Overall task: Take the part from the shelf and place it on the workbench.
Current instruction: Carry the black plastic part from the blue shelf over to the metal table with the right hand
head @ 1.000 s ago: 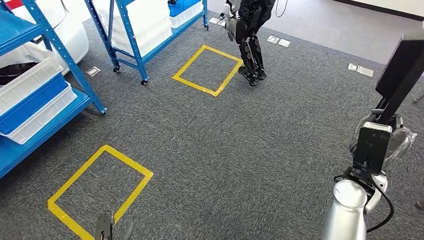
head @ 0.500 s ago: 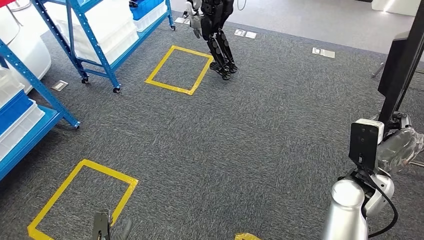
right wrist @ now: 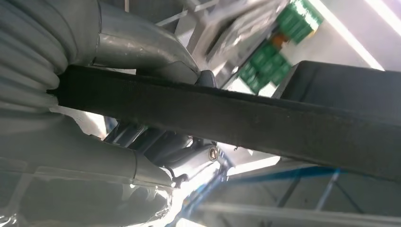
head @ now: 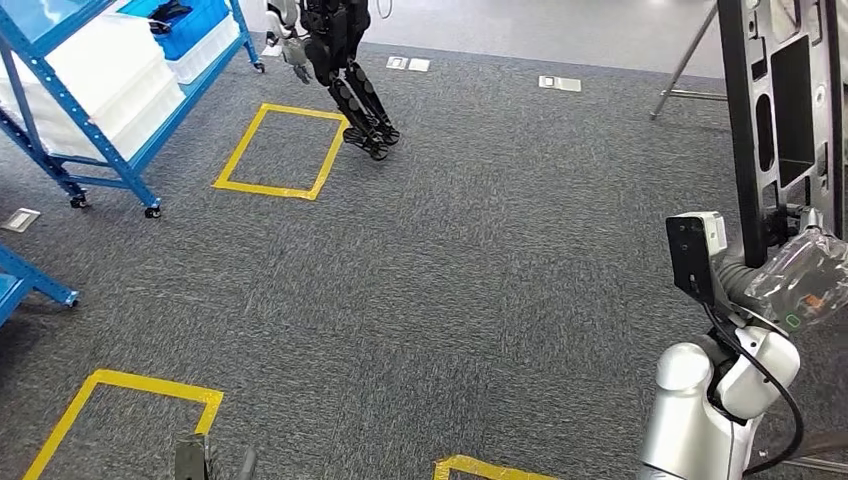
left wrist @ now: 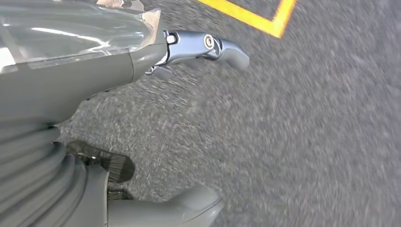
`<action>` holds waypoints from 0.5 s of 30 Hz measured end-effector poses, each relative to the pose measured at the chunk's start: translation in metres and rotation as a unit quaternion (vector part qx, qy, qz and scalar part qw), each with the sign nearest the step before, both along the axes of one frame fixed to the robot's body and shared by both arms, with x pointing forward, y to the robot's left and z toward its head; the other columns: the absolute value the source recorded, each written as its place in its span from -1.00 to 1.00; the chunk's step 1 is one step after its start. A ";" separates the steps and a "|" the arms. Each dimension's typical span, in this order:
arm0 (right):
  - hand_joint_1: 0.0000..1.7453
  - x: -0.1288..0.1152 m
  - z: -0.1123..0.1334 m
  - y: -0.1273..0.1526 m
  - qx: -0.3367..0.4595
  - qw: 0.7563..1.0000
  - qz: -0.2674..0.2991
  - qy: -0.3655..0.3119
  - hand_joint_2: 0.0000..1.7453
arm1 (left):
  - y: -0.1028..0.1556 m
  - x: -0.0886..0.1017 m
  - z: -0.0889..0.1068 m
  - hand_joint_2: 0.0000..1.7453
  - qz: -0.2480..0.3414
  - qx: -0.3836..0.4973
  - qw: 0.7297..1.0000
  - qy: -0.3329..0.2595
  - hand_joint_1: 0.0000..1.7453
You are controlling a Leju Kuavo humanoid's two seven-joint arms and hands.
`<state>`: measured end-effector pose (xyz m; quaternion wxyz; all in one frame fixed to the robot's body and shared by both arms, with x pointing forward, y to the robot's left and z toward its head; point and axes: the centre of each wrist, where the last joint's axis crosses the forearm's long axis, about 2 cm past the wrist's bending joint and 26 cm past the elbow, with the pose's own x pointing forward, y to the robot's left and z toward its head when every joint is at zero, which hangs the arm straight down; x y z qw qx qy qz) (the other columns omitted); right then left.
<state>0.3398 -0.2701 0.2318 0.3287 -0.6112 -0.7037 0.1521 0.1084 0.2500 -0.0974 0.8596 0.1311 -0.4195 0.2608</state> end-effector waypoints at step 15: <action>1.00 -0.016 -0.017 -0.046 -0.075 0.993 -0.089 0.016 1.00 | 0.001 0.000 0.000 1.00 -0.020 -0.011 1.000 0.000 -1.00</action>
